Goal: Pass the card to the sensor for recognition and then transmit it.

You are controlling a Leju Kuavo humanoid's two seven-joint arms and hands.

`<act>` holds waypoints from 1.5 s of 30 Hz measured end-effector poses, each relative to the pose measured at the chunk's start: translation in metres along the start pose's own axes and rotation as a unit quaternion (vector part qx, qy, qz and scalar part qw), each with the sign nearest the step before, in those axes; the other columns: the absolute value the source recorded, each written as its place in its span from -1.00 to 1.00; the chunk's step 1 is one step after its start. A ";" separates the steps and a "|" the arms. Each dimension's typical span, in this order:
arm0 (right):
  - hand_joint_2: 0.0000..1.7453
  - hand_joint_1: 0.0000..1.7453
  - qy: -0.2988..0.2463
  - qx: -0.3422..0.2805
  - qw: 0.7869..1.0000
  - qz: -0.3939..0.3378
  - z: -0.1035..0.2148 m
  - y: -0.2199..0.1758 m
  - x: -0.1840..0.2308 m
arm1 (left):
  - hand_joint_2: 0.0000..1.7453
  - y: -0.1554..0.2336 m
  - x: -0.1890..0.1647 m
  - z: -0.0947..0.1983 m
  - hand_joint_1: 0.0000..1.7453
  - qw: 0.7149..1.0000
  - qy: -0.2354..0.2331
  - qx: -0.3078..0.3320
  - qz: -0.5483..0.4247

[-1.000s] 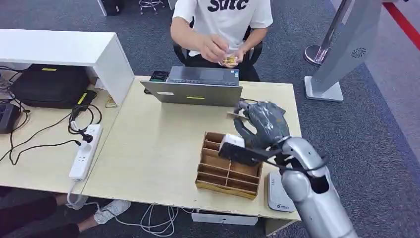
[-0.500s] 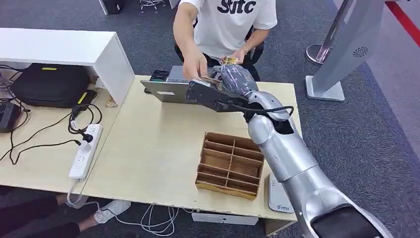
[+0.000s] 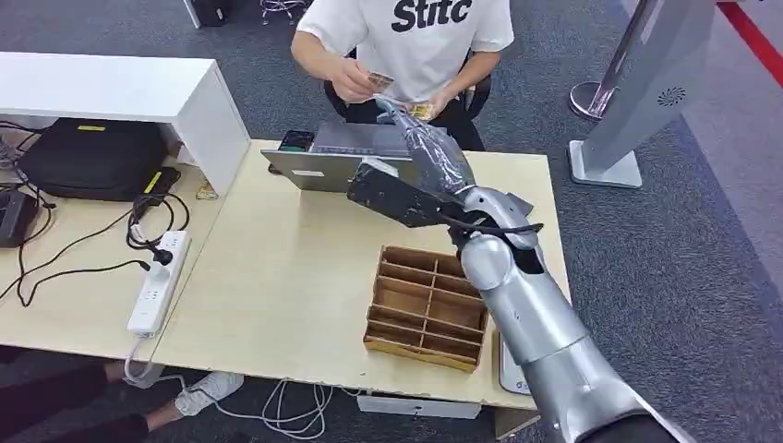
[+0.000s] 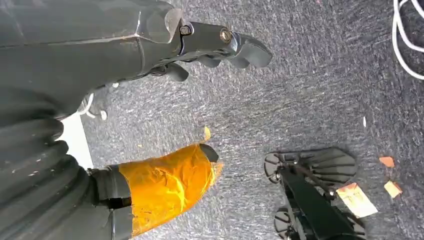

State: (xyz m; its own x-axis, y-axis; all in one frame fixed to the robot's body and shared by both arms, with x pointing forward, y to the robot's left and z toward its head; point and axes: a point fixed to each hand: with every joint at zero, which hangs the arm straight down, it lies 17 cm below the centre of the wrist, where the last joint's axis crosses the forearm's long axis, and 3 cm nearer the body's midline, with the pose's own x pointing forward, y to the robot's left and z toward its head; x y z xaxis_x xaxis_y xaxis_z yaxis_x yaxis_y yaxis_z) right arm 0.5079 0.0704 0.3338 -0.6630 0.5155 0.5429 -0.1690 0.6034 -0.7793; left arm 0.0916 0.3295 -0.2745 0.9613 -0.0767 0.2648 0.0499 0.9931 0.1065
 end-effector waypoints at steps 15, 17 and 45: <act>1.00 -1.00 -0.101 -0.013 0.985 -0.137 0.142 0.065 0.040 | 1.00 0.001 -0.009 0.001 -1.00 0.999 0.006 0.017 0.037; 1.00 -1.00 -0.090 -0.006 0.988 -0.129 0.155 0.079 0.035 | 1.00 0.000 -0.009 0.001 -1.00 0.999 0.007 0.019 0.041; 1.00 -1.00 0.006 0.074 0.997 0.010 0.201 0.187 -0.017 | 1.00 -0.012 -0.009 0.001 -1.00 0.998 0.008 0.015 0.064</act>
State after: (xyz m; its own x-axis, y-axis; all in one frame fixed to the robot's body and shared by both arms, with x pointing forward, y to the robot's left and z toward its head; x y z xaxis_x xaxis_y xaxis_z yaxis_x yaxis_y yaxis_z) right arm 0.3416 0.0522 0.1161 -0.6590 0.5341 0.5296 -0.2615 0.4975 -0.8271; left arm 0.0820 0.3185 -0.2770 0.9632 0.0523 0.2636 -0.0818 0.9914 0.1022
